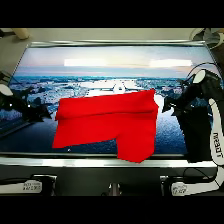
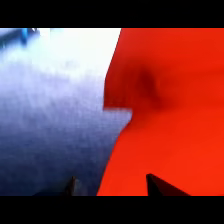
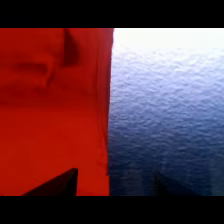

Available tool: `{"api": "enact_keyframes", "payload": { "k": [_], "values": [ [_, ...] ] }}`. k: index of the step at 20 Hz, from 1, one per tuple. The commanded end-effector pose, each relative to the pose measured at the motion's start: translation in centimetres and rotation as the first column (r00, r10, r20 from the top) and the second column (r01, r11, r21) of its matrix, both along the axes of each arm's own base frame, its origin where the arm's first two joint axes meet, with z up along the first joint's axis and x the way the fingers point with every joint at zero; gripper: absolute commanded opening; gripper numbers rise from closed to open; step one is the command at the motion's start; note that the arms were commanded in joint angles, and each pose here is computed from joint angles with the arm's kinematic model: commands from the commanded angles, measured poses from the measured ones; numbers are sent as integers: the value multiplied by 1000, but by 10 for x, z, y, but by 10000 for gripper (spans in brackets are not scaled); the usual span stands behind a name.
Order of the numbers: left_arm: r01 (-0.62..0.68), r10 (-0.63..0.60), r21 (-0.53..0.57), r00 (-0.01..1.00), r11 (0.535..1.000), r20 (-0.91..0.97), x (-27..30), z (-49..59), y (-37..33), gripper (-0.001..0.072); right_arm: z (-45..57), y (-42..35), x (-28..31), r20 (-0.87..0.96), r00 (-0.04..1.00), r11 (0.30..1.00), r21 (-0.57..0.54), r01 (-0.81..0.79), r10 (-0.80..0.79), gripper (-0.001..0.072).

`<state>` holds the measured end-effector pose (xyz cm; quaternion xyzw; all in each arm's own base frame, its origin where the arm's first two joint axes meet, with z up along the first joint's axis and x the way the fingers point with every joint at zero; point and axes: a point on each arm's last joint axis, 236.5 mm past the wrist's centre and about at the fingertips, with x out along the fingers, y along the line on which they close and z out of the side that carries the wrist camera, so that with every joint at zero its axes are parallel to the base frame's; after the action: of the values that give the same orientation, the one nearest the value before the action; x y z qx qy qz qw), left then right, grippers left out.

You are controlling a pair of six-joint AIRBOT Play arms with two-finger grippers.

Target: Fold the shirts.

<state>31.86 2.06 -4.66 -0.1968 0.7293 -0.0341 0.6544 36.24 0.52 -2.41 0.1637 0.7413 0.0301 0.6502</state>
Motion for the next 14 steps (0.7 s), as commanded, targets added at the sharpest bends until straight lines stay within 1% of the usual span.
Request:
{"api": "enact_keyframes", "payload": {
  "k": [1,3,6,7,8,9,10,11,12,13,14],
  "values": [
    [-27,25,-21,998,999,-59,-81,-28,-13,537,-10,1,-48,-46,999,999,35,14,-12,485],
    [-39,37,-29,997,999,-65,-111,-48,-26,537,-19,13,-62,-36,999,997,75,22,-19,484],
    [-106,102,-85,993,991,-51,-116,-62,-45,535,-22,15,-68,-48,999,997,80,24,-20,484],
    [-128,125,-97,991,987,-38,-112,-64,-49,502,-22,14,-68,-45,999,997,78,23,-19,485],
    [-144,143,-102,990,984,-22,-107,-66,-51,487,-22,13,-68,-45,999,997,74,11,-8,485],
    [-150,148,-106,989,983,-21,-105,-66,-53,459,-23,14,-71,-48,999,997,77,-1,4,487],
    [-147,145,-112,989,983,-24,-105,-67,-56,448,-27,15,-77,-61,998,997,82,-1,6,491],
    [-137,135,-113,991,984,-27,-106,-67,-59,342,-32,18,-85,-71,997,996,92,-3,9,496],
    [-126,123,-112,992,986,-26,-106,-67,-61,184,-39,23,-97,-85,996,994,108,-8,17,505],
    [-119,117,-112,993,987,-25,-106,-67,-62,50,-45,30,-110,-98,995,991,131,-11,24,505],
    [-120,119,-111,993,987,-21,-105,-67,-62,25,-50,38,-122,-106,994,987,158,-13,30,505]
  ]
}}
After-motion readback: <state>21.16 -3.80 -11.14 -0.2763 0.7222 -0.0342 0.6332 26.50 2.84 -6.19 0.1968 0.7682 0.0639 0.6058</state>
